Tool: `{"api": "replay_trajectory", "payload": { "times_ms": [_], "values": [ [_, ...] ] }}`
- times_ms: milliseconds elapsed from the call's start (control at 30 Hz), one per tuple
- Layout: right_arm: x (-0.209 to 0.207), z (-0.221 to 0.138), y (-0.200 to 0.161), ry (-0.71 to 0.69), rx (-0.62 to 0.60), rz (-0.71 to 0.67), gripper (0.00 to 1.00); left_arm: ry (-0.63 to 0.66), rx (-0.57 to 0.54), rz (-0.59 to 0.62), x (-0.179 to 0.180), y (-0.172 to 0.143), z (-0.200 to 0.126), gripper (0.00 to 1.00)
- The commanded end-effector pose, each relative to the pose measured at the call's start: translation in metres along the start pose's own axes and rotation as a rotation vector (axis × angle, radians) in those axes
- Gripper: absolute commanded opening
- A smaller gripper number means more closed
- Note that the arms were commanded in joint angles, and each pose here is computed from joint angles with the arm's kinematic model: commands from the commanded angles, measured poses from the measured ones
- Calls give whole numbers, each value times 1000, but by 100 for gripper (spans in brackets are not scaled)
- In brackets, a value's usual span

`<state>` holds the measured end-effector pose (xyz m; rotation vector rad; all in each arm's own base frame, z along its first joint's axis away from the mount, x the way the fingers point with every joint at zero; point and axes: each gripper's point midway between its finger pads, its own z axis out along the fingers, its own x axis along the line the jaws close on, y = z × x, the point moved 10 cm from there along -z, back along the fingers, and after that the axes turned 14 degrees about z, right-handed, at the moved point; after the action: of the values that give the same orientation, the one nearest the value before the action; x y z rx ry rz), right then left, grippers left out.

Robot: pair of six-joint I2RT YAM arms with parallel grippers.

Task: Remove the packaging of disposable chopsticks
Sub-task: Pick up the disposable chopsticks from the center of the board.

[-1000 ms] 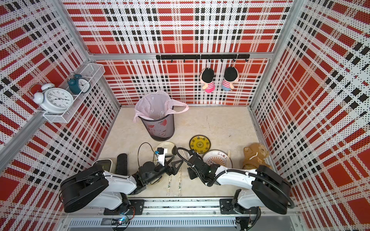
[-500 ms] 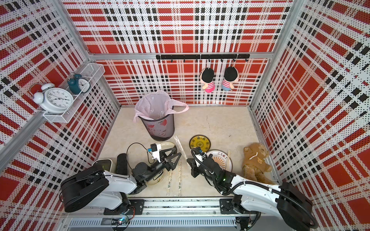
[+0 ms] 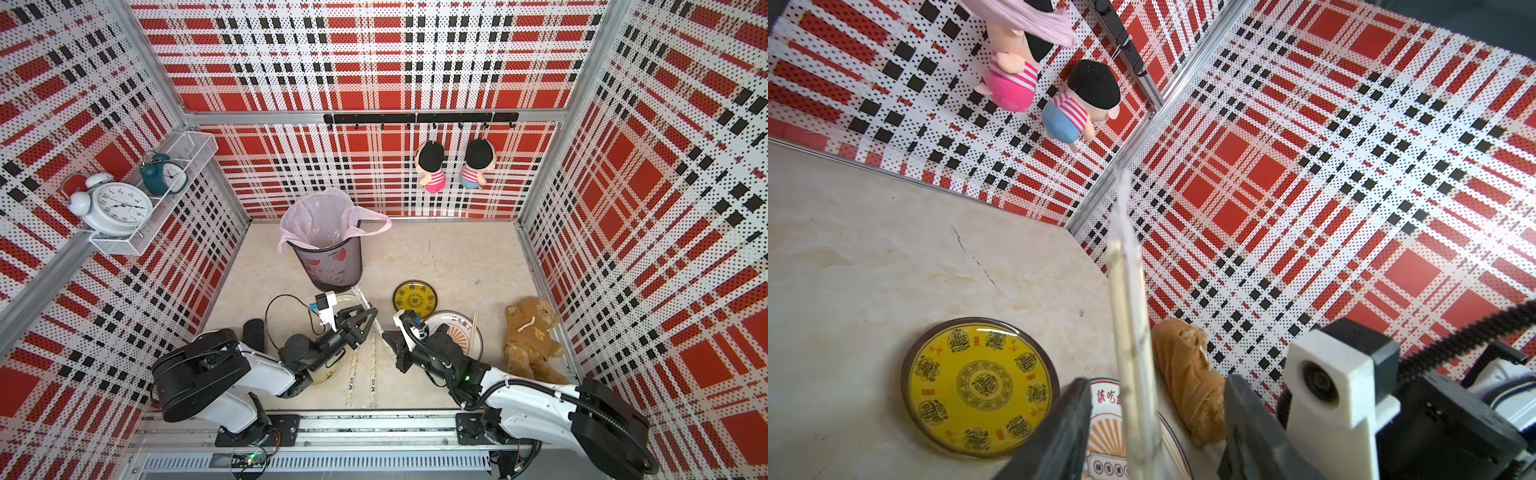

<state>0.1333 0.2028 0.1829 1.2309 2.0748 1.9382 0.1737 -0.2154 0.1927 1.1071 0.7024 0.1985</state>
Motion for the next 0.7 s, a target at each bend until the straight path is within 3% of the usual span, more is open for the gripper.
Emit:
{"api": "replay_trajectory", "payload": {
  "times_ms": [0,100,333,533,600,633,667],
  "values": [
    [4,4,4,50,-26,-24,2,-33,-53,-1,-5,8,4,47],
    [5,7,4,59,-23,-20,3,-29,-55,0,-4,8,3,35],
    [7,15,6,65,-15,-12,3,-35,-53,-6,-5,8,0,21],
    [6,18,5,65,-15,-11,4,-23,-38,2,-2,6,-1,0],
    [2,18,3,25,-24,-12,4,-18,-29,4,0,4,1,0],
    [-4,19,2,-12,-22,-2,7,-9,-19,5,2,3,2,0],
    [-10,19,0,-56,-9,29,16,1,-9,6,4,1,3,0]
  ]
}}
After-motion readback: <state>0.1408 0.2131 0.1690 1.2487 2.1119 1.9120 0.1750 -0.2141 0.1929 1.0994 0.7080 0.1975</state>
